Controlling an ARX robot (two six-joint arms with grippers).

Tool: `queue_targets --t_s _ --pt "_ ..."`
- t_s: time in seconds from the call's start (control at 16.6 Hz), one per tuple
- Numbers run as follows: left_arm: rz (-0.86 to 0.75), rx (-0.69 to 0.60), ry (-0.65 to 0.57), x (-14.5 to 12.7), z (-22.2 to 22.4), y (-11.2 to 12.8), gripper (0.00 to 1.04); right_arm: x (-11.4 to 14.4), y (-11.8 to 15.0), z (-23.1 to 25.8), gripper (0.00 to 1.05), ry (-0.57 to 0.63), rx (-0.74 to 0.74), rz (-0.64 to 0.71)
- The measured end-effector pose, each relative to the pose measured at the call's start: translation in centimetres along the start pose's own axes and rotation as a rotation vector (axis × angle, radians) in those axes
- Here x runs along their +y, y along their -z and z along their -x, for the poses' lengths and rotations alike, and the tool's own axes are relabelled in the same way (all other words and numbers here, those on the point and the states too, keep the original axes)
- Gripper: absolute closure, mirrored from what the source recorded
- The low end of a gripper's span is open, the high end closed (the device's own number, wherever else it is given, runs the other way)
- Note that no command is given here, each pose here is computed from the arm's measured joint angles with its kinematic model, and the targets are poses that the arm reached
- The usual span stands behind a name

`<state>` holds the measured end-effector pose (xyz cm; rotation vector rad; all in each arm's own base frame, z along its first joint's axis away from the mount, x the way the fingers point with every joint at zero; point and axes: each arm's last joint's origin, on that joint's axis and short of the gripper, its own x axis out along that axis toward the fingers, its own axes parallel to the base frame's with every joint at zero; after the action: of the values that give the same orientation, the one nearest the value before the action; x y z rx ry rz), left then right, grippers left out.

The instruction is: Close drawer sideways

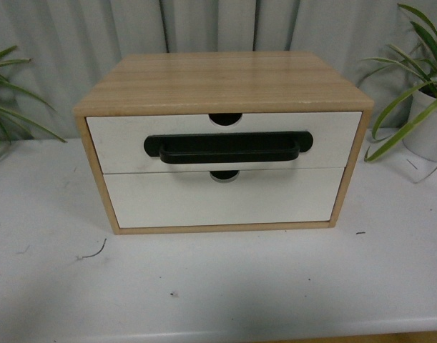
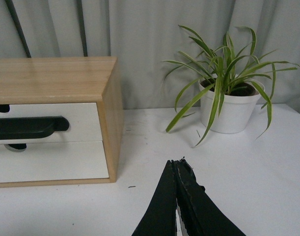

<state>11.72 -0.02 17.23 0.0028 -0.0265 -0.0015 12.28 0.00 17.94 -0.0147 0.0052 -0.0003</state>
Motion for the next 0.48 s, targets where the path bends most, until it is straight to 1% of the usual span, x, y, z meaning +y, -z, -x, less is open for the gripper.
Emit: queue_targets --t_s 0.06,0.18,0.24,0.42,0.48 --pt "0.000 0.023 0.000 0.0 0.1 0.3 1.03 0.0 0.1 0.2 1.03 0.000 -0.003 0.000" --pt "0.000 0.010 0.000 0.0 0.4 0.1 1.03 0.0 0.4 0.5 1.03 0.000 -0.002 0.000" --pt "0.000 0.013 0.000 0.0 0.6 0.2 1.03 0.0 0.8 0.7 1.03 0.000 -0.025 0.000" --pt "0.000 0.015 0.000 0.0 0.9 0.2 1.03 0.0 0.8 1.1 1.03 0.001 -0.021 0.000" --pt "0.000 0.042 0.000 0.0 1.3 0.5 1.03 0.0 0.9 1.3 1.03 0.001 -0.020 0.000"
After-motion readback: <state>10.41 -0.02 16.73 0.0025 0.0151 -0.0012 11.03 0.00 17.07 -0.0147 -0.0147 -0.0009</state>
